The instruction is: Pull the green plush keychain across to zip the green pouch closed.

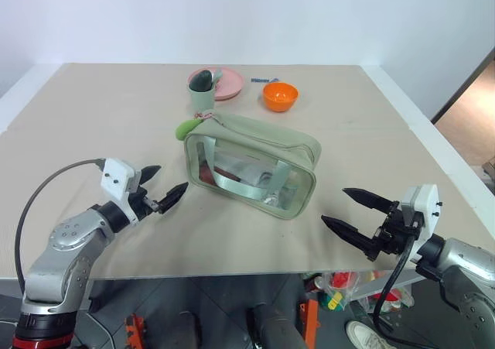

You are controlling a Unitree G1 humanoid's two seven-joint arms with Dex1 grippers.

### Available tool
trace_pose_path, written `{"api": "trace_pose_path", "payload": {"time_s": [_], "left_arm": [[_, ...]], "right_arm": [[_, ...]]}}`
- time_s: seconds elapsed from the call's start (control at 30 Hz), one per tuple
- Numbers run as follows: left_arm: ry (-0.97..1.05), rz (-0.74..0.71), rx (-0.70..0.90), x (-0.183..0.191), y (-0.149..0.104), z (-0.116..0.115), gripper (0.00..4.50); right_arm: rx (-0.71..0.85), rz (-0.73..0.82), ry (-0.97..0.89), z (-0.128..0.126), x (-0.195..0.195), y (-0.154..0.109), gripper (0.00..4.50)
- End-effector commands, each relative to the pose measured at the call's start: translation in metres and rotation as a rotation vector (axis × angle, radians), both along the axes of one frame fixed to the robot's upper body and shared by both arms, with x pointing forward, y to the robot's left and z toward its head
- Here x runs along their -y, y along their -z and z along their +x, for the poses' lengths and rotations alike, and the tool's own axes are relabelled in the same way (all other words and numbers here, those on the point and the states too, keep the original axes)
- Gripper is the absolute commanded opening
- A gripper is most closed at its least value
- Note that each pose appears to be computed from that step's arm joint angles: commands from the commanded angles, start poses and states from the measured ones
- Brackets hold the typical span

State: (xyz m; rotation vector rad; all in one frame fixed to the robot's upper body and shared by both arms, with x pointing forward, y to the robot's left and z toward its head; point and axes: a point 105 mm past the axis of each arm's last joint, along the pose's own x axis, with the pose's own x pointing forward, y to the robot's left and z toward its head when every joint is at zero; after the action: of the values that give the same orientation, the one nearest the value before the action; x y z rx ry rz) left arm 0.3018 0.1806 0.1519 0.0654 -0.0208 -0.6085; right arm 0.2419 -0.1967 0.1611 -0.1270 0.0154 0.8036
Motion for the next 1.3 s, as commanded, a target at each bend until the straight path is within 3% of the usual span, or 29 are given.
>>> {"api": "trace_pose_path", "payload": {"time_s": [0.03,0.4,0.57,0.7,1.07,1.3], "left_arm": [[-0.012,0.009,0.064,-0.004,-0.017,-0.003,4.42],[0.102,-0.032,0.079,0.006,-0.031,-0.014,4.42],[0.416,-0.006,0.01,0.038,-0.047,-0.045,4.42],[0.538,0.033,-0.005,0.057,-0.058,-0.053,4.42],[0.576,0.025,-0.011,0.077,-0.062,-0.054,4.42],[0.56,0.028,-0.005,0.077,-0.063,-0.052,4.5]], "right_arm": [[0.057,-0.026,-0.007,0.002,-0.002,-0.01,4.5],[0.102,-0.031,0.011,0.01,-0.003,-0.017,4.5],[0.17,-0.055,-0.025,0.016,-0.011,-0.042,4.5],[0.217,-0.07,-0.03,0.028,-0.023,-0.057,4.5],[0.176,0.007,-0.129,0.034,-0.067,-0.063,4.5],[0.158,0.016,-0.142,0.036,-0.07,-0.061,2.28]]}}
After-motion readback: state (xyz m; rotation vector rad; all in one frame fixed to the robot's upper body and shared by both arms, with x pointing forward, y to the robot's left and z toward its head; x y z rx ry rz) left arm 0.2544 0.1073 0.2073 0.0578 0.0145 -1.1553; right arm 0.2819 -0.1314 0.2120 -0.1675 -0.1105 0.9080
